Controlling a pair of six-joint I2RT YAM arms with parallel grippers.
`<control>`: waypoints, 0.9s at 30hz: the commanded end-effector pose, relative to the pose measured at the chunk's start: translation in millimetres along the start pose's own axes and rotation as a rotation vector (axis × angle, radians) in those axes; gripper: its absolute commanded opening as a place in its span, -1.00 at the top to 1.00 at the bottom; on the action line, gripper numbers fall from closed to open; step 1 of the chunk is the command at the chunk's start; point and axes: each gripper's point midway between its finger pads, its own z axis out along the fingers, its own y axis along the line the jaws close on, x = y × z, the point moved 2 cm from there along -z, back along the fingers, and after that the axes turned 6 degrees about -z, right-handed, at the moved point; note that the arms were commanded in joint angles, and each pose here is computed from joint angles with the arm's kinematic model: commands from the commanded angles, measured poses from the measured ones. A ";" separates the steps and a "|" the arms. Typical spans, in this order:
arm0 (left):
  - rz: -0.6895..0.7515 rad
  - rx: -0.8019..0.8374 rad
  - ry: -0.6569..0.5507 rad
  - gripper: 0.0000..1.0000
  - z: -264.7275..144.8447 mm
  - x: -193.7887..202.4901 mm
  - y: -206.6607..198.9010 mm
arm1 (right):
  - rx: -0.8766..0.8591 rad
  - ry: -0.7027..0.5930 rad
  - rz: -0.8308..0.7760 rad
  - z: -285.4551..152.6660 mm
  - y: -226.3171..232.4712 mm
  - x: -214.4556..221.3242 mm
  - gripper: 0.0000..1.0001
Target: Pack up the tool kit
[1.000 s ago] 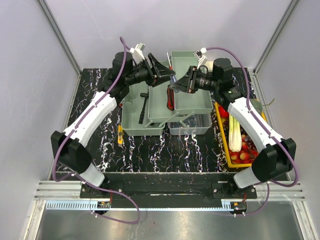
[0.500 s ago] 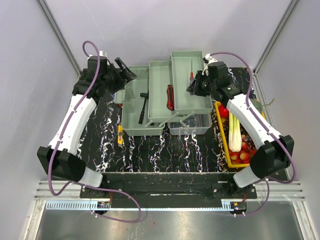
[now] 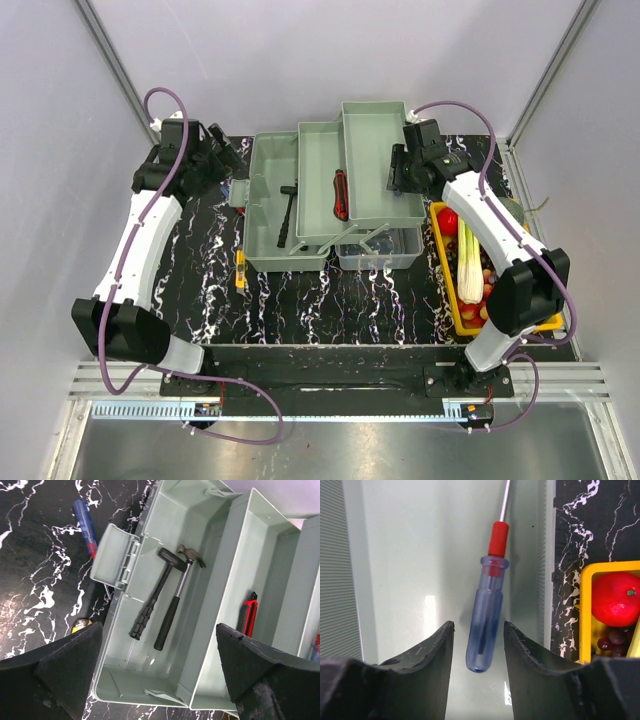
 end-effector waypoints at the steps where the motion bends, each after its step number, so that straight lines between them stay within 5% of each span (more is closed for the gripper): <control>1: 0.010 -0.044 -0.052 -0.98 1.1 -12.6 13.3 | 0.039 -0.081 -0.013 -22.3 -4.1 -25.4 -0.05; 14: -0.064 -0.208 0.046 -0.97 70.2 -8.9 68.3 | -0.028 -0.254 0.024 -81.8 2.4 -60.9 -0.19; 24: -0.328 -0.240 0.123 -0.58 149.9 -7.9 117.0 | 0.001 -0.302 0.032 -101.8 -6.9 -61.3 -0.26; 27: -0.368 -0.271 0.137 -0.30 173.7 -9.0 127.5 | 0.011 -0.303 0.041 -103.3 -9.7 -59.0 -0.27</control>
